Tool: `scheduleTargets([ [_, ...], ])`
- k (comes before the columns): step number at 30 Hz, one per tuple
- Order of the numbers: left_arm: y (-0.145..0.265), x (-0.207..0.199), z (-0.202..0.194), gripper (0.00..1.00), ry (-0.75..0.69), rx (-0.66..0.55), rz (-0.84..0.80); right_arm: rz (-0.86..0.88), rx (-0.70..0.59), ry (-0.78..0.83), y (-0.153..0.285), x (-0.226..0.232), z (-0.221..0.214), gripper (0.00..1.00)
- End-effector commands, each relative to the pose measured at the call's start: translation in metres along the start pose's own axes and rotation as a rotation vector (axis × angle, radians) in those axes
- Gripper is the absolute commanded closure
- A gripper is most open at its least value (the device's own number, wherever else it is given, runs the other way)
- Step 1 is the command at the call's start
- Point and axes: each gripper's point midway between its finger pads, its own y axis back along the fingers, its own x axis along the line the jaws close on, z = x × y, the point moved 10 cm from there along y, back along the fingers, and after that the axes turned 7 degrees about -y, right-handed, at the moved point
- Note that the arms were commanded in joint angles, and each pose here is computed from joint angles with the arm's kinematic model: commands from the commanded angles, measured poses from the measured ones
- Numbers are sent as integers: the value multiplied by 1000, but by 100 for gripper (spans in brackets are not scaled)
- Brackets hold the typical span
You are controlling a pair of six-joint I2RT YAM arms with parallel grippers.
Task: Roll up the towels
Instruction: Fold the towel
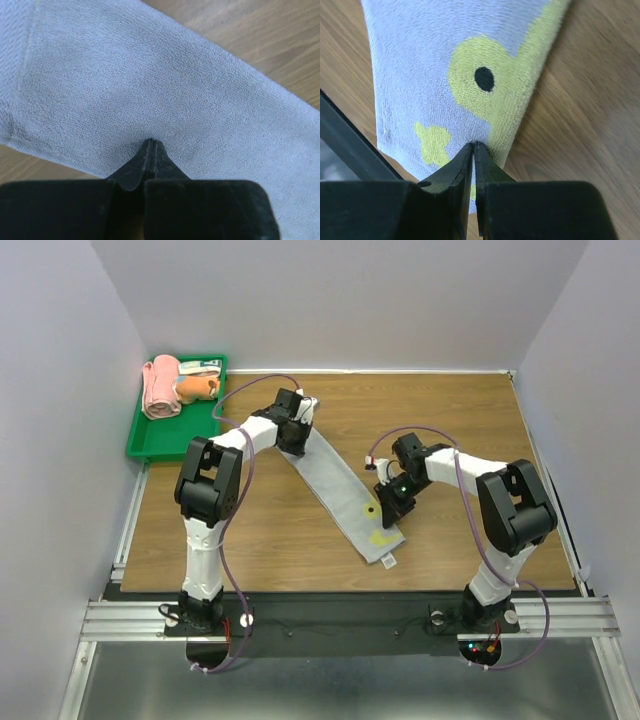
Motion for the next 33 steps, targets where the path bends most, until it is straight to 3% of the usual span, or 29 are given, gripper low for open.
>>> scheduleTargets([
  [1, -21, 5, 9, 100, -12, -5, 10, 56, -14, 4, -21, 5, 5, 88],
  [6, -49, 12, 24, 100, -70, 26, -2, 184, 60, -34, -55, 19, 10, 88],
  [9, -52, 17, 51, 100, -101, -28, -1, 240, 80, -42, -75, 29, 19, 85],
  [16, 0, 22, 91, 93, -162, -186, -4, 214, -9, 11, -61, 48, 41, 77],
  [17, 11, 25, 93, 87, -150, -208, 8, 206, -19, 19, -56, 49, 38, 75],
  [18, 41, 27, 105, 61, -142, -287, 26, 202, -64, 50, -40, 57, 41, 72],
  [20, 66, 35, 99, 39, -107, -336, -24, 203, -104, 82, -25, 66, 39, 66],
  [21, 108, 34, 113, 15, -132, -462, -20, 208, -141, 109, -12, 73, 37, 62],
  [22, 114, 36, 101, 1, -123, -470, -24, 214, -163, 124, -5, 78, 36, 59],
  [23, 129, 33, 100, 1, -136, -513, -13, 219, -176, 133, 0, 81, 35, 59],
  [24, 172, 30, 109, 1, -191, -642, 30, 243, -177, 133, 3, 84, 32, 59],
  [25, 175, 28, 94, 1, -199, -642, 43, 265, -186, 133, 9, 90, 29, 59],
  [27, 221, 21, 91, 1, -229, -775, 98, 343, -150, 118, 6, 94, 17, 61],
  [30, 249, 13, 72, 1, -261, -808, 128, 372, -103, 131, -3, 98, 5, 65],
  [33, 264, 5, 53, 1, -371, -754, 90, 383, -50, 104, -17, 94, 0, 67],
])
